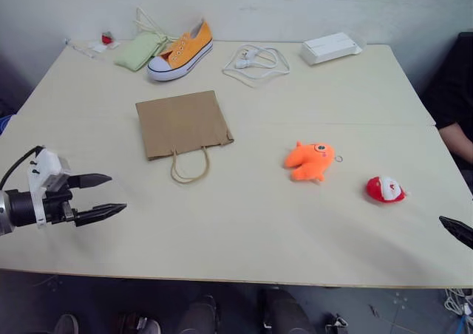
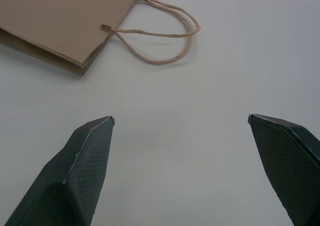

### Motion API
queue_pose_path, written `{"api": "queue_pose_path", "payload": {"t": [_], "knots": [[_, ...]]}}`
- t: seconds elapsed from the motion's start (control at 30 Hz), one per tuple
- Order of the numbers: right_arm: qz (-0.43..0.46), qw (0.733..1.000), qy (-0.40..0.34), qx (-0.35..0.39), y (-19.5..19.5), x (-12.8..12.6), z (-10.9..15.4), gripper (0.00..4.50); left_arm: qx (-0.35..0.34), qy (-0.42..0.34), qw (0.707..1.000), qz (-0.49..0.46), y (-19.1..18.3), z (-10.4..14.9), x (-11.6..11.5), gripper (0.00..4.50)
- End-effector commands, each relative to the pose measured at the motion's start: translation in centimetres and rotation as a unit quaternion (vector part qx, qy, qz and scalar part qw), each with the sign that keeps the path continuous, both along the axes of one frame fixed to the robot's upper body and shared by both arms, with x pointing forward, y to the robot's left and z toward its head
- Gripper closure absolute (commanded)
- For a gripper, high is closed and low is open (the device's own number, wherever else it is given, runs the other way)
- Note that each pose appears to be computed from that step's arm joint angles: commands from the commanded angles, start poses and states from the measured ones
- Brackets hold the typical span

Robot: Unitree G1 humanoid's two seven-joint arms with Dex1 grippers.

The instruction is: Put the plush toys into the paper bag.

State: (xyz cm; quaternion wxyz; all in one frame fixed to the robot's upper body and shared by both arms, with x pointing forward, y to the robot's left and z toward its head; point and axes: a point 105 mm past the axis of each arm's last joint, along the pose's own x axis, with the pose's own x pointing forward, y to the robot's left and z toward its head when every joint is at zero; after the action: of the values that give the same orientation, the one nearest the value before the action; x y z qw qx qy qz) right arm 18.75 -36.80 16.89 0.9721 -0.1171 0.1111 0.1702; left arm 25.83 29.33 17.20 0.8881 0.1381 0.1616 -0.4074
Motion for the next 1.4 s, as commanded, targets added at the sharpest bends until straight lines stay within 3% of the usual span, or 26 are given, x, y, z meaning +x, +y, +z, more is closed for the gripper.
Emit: {"api": "queue_pose_path", "payload": {"t": [0.03, 0.47, 0.63, 0.8, 0.93, 1.1, 1.3, 1.4], "knots": [[0.024, 1.000, -0.008, -0.007, 0.5, -0.1, 0.9, 0.03, 0.028, -0.035, 0.999, -0.005, 0.0, 0.8, 0.3, 0.00], [0.018, 1.000, -0.021, -0.010, 0.1, -0.7, 1.8, 0.03, 0.042, -0.052, 0.998, 0.003, -0.5, 0.1, 2.1, 0.00], [0.021, 0.999, -0.028, -0.028, 0.5, -0.5, 2.1, 0.03, 0.090, -0.067, 0.993, -0.042, -1.3, 0.3, 3.0, 0.00], [0.092, 0.995, -0.041, -0.018, 5.3, 0.5, 3.7, 0.03, 0.130, -0.105, 0.978, -0.125, -4.1, 1.6, 5.3, 0.00], [0.166, 0.985, -0.045, -0.016, 10.2, 1.0, 4.3, 0.03, 0.241, -0.167, 0.935, -0.200, -6.1, 1.1, 7.8, 0.00], [0.226, 0.972, -0.064, -0.010, 14.8, 1.6, 5.5, 0.03, 0.288, -0.195, 0.903, -0.251, -7.9, 0.4, 10.1, 0.00], [0.245, 0.966, -0.084, 0.006, 17.5, 2.2, 6.6, 0.03, 0.280, -0.219, 0.896, -0.268, -10.3, 0.0, 11.8, 0.00], [0.236, 0.968, -0.084, 0.004, 17.6, 2.4, 6.5, 0.00, 0.273, -0.221, 0.895, -0.273, -10.6, 0.0, 11.9, 0.62]]}}
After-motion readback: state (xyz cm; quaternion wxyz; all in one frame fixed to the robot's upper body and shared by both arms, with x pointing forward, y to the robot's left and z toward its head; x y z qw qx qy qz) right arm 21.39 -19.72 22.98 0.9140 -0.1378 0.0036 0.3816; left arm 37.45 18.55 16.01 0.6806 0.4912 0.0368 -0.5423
